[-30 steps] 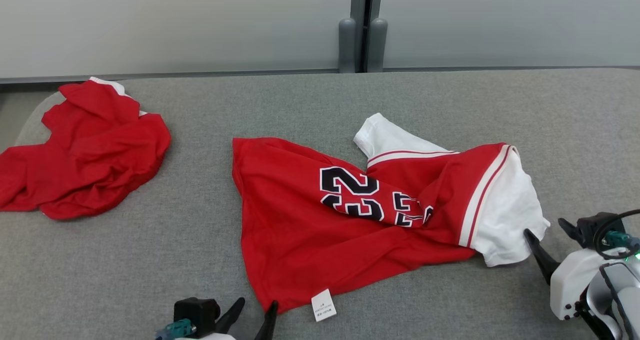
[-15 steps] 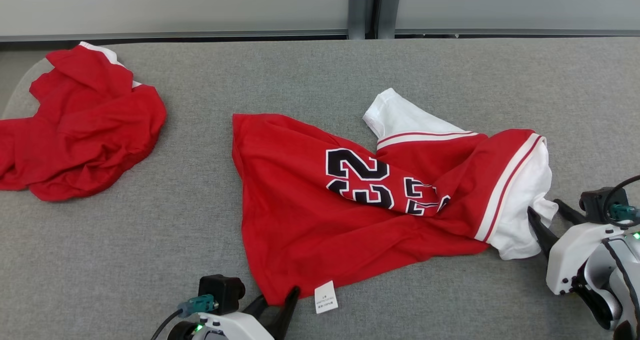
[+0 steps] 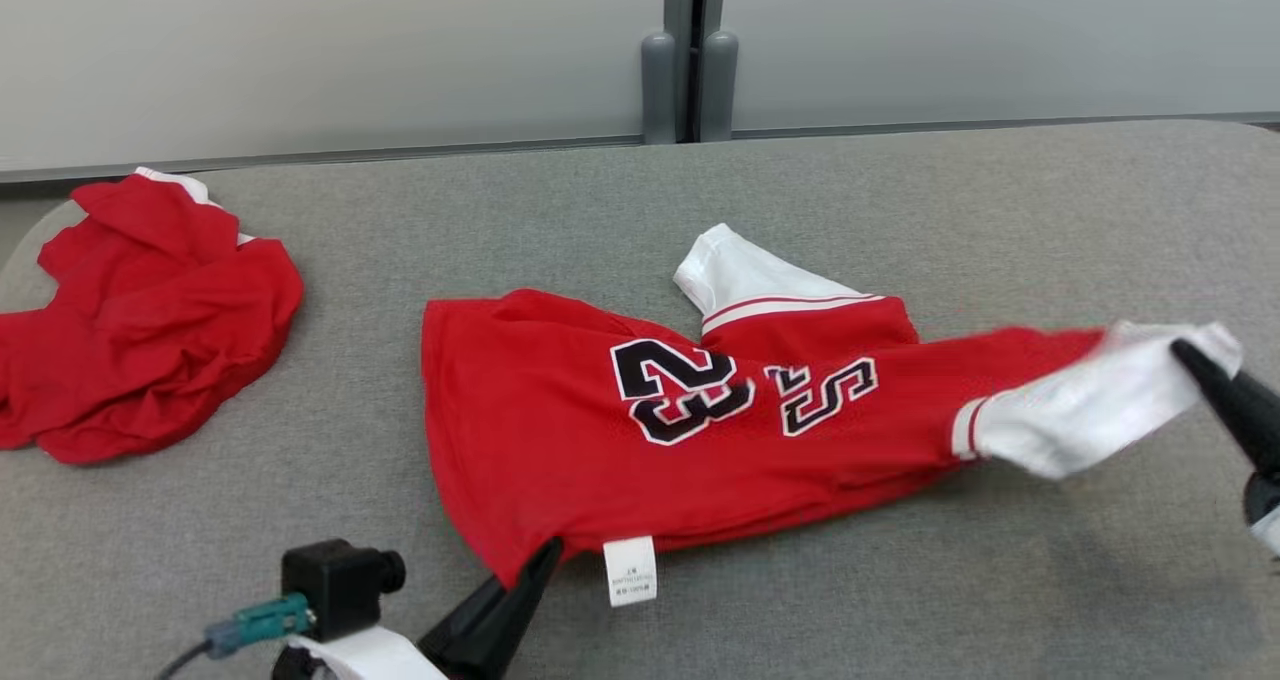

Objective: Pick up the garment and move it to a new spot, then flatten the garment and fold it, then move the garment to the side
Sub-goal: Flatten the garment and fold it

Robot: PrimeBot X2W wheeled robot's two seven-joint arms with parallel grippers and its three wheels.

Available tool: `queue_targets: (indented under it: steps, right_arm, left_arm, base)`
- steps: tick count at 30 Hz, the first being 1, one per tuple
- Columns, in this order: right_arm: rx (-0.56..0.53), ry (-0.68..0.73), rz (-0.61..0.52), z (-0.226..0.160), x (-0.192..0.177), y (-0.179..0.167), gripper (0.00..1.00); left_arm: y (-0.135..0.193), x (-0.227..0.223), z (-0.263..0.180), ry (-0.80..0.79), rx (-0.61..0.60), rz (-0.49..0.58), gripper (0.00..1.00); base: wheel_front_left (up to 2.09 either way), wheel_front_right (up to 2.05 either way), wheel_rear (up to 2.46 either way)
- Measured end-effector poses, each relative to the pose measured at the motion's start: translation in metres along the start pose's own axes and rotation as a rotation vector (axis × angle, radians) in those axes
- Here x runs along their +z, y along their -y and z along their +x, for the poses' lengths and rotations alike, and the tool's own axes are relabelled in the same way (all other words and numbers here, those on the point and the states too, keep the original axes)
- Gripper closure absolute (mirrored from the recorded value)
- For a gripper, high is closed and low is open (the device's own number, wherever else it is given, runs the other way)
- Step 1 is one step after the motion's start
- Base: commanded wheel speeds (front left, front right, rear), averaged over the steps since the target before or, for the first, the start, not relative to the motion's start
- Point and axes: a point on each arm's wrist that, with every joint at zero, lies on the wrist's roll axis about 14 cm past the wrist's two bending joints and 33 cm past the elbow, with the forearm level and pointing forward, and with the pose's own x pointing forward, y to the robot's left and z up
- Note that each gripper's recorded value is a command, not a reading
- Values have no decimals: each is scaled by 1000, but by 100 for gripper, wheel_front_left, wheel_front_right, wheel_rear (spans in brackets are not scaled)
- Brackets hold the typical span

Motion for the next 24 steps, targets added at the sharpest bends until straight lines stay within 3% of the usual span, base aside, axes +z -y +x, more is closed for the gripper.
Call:
queue_targets:
  steps: [5,10,12,16,24]
  right_arm:
    - [67,202,24,-16,88,-13,100]
    - [68,314,-36,2,156,-2,100]
    - [70,341,-57,19,177,2,100]
    - [42,426,-76,68,217,21,100]
    - [-44,501,-95,179,242,32,100]
  left_arm:
    - [35,74,6,123,-124,100,100]
    - [47,153,43,197,-178,251,100]
    - [43,188,67,229,-162,292,100]
    - [31,240,129,247,-122,274,100]
    - [-25,274,216,260,49,267,100]
  base:
    - [0,0,0]
    - [0,0,0]
    - [0,0,0]
    - [0,0,0]
    - [0,0,0]
